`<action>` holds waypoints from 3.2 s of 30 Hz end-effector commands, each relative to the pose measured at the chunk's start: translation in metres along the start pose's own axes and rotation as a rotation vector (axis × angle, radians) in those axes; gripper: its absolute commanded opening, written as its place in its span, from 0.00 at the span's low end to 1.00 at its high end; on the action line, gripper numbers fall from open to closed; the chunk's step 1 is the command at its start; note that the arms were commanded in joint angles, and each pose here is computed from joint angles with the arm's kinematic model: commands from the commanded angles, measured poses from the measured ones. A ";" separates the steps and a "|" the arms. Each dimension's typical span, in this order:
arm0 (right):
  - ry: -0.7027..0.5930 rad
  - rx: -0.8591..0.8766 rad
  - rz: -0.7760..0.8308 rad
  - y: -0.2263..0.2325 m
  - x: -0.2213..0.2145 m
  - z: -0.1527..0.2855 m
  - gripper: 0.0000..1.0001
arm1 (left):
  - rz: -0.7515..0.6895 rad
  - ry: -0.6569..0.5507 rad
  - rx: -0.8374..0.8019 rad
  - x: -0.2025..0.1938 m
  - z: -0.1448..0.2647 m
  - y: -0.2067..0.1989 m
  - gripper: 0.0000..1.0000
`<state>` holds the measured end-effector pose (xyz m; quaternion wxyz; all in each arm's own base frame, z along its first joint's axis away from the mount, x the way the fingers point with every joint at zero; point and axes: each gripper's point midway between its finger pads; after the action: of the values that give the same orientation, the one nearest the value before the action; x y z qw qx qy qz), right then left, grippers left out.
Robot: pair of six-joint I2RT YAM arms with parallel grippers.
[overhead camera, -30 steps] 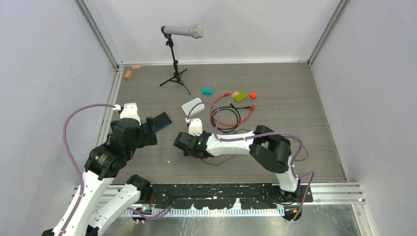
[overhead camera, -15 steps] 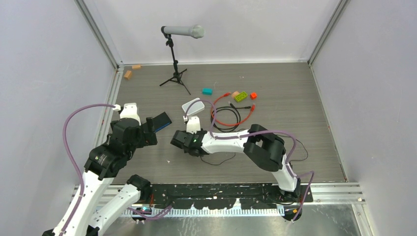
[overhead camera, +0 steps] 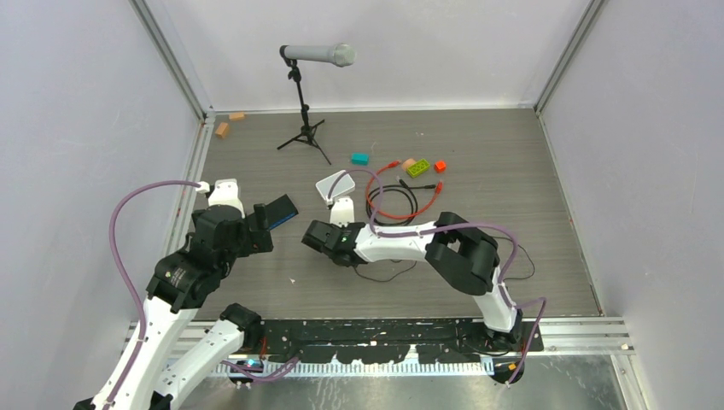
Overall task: Insert the plug into the switch port
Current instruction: Adjust the power at the center of the board, then pick up the power from the center of the board.
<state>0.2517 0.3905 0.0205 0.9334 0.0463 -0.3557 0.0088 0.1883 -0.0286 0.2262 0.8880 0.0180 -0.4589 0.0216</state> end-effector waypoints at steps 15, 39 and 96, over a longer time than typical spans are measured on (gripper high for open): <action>-0.023 0.236 0.100 -0.047 0.021 0.087 0.00 | 0.200 -0.107 -0.339 0.035 0.013 -0.065 0.98; -0.077 0.102 -0.057 -0.123 0.023 0.115 0.60 | 0.303 0.048 -0.365 -0.016 -0.027 -0.087 0.94; -0.090 0.414 -0.400 -0.159 0.078 0.149 0.01 | 0.399 0.204 -0.517 -0.073 -0.078 -0.141 0.87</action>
<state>0.2209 0.2059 0.1396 0.8859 0.2588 -0.3721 -0.0988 0.2024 -0.1503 0.1100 0.8993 -0.2673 -0.3366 0.0808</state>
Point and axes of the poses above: each gripper's point midway between its finger pads, its own z axis back along the fingers, its own y axis along the line the jaws close on, x = y × z, and after that the axes turned 3 degrees about -z, right-handed
